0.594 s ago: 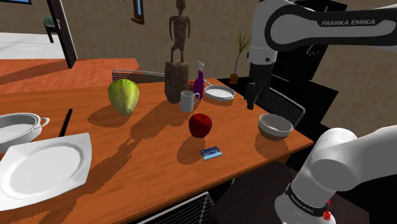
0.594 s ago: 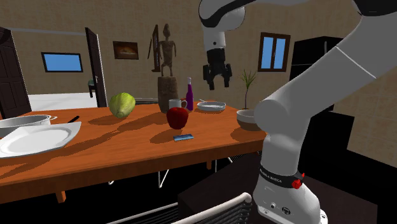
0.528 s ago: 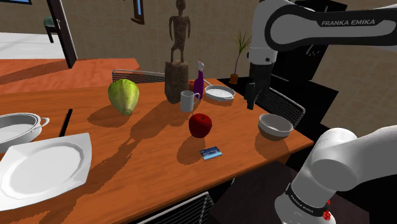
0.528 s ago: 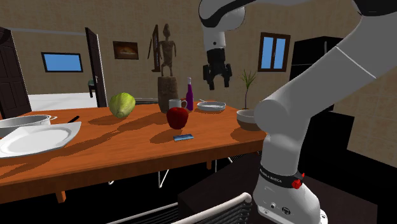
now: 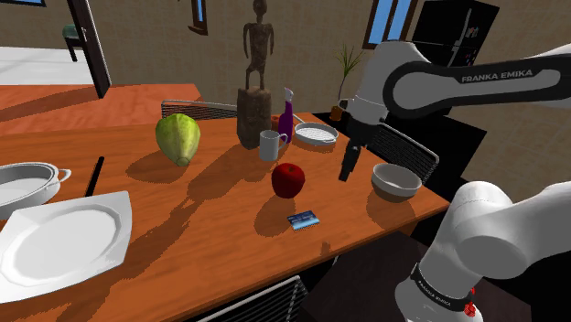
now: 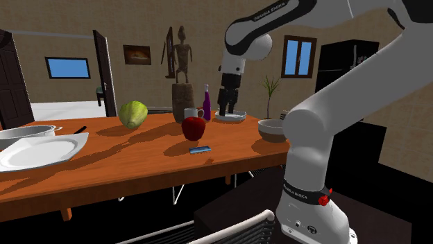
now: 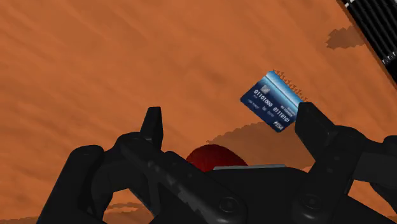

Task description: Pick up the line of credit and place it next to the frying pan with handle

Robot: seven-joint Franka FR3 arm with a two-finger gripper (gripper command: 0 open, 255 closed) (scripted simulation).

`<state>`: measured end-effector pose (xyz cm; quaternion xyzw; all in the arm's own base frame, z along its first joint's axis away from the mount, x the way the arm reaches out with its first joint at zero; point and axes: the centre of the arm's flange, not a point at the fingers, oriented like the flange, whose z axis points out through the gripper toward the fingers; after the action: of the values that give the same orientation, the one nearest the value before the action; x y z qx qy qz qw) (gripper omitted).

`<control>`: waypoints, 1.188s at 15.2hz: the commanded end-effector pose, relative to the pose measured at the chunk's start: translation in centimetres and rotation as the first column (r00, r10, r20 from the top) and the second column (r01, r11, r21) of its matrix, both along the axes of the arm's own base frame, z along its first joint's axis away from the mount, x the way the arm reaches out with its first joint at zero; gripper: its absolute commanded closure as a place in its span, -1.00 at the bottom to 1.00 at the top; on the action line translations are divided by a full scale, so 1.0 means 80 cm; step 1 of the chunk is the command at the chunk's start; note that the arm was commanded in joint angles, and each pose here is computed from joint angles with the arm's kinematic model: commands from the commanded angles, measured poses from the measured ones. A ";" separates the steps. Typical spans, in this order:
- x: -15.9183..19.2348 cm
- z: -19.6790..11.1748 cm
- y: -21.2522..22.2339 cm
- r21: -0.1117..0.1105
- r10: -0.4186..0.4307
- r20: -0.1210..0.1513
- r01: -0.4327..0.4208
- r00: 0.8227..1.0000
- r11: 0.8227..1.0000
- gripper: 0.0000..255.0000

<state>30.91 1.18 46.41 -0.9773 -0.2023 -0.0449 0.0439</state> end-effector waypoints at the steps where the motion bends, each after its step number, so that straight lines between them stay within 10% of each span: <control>1: 0.004 -0.027 0.006 0.047 0.135 0.077 -0.139 0.988 0.989 -1.00; 6: 0.014 -0.088 0.033 0.121 0.419 0.264 -0.461 0.869 0.879 -1.00; 11: 0.022 -0.142 0.069 0.126 0.615 0.447 -0.727 0.649 0.675 -1.00; 18: 0.031 -0.180 0.093 0.126 0.615 0.447 -0.727 0.649 0.675 -1.00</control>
<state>33.92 8.82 34.55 -0.7748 -0.5490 -0.2759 0.1491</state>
